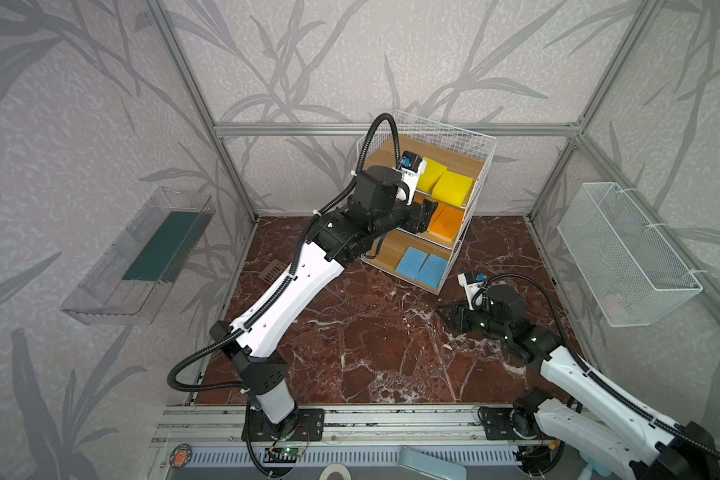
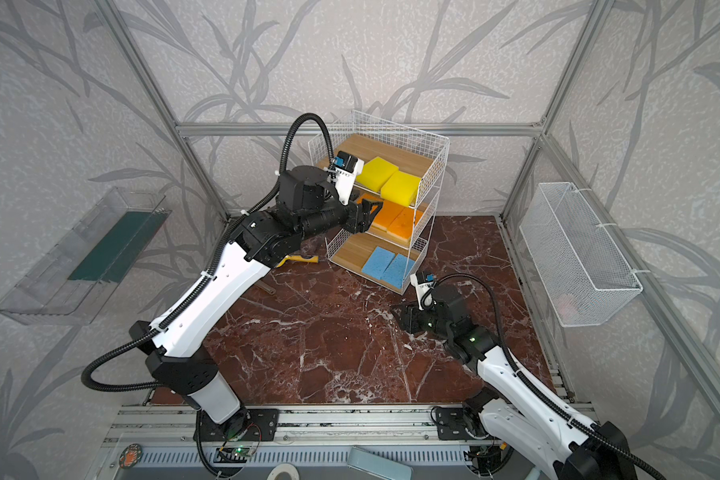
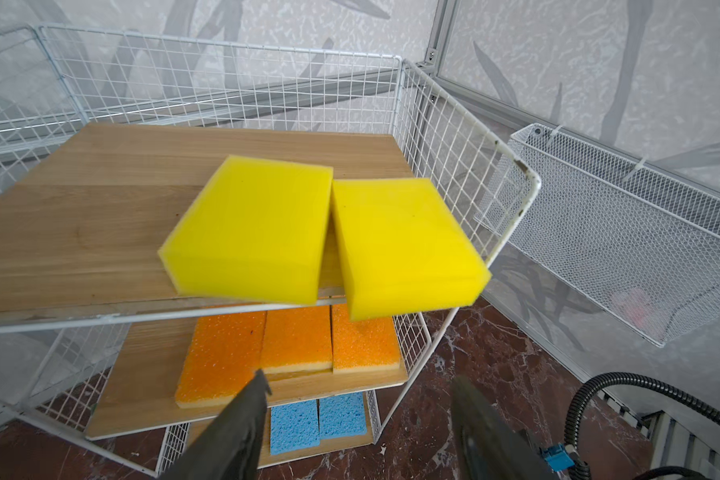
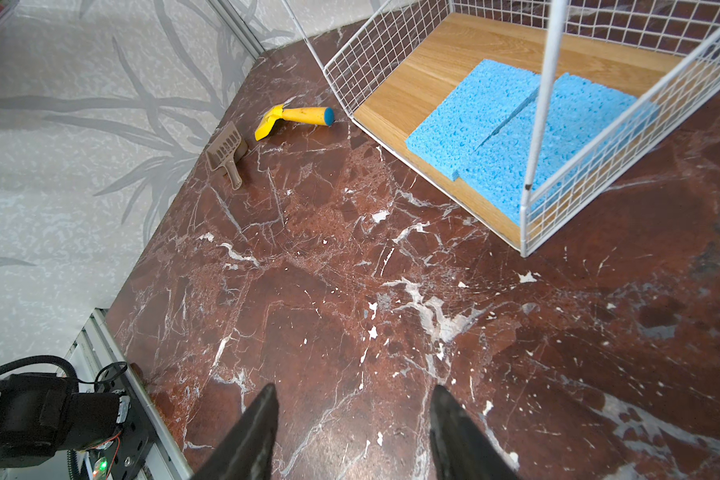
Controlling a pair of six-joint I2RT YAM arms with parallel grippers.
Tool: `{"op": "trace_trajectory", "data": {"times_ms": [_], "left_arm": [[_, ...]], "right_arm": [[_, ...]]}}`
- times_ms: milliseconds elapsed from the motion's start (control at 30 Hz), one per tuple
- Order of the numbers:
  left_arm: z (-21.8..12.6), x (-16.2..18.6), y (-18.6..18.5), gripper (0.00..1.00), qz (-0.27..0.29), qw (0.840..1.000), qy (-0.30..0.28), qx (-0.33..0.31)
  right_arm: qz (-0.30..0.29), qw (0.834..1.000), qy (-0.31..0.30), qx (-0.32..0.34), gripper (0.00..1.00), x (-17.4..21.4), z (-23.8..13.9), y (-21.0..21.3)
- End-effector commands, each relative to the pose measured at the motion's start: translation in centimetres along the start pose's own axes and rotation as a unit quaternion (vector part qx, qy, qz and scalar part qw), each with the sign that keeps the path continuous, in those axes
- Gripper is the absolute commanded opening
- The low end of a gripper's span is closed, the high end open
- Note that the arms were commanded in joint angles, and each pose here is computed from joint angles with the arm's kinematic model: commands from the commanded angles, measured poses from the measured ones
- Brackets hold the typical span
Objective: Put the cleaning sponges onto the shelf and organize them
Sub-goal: 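Open the left gripper and release the sponge on the top shelf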
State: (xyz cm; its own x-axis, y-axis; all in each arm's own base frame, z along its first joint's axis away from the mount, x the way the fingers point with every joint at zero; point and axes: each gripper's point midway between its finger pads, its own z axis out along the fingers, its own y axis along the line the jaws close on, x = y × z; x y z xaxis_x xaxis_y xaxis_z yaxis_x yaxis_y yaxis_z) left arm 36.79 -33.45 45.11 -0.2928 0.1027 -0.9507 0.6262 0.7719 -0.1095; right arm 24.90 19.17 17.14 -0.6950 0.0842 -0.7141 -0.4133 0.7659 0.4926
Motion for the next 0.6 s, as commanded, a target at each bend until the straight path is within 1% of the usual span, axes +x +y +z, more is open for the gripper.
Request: {"op": "trace_trajectory", "data": {"times_ms": [0, 267, 433, 567], "left_arm": [[0.9, -0.4, -0.4, 0.68, 0.004, 1.0, -0.007, 0.007], [2.7, 0.1, 0.1, 0.67, 0.001, 1.0, 0.006, -0.009], [3.0, -0.9, 0.0, 0.61, -0.002, 1.0, -0.009, -0.008], [3.5, -1.1, 0.1, 0.58, 0.003, 1.0, -0.008, -0.012]], "right_arm": [[0.001, 1.0, -0.002, -0.009, 0.58, 0.1, 0.0, 0.1], [0.001, 1.0, -0.004, -0.009, 0.57, 0.1, 0.0, 0.1], [0.004, 1.0, -0.001, -0.009, 0.58, 0.2, 0.1, 0.1], [0.003, 1.0, -0.002, -0.009, 0.58, 0.2, 0.1, 0.1]]}}
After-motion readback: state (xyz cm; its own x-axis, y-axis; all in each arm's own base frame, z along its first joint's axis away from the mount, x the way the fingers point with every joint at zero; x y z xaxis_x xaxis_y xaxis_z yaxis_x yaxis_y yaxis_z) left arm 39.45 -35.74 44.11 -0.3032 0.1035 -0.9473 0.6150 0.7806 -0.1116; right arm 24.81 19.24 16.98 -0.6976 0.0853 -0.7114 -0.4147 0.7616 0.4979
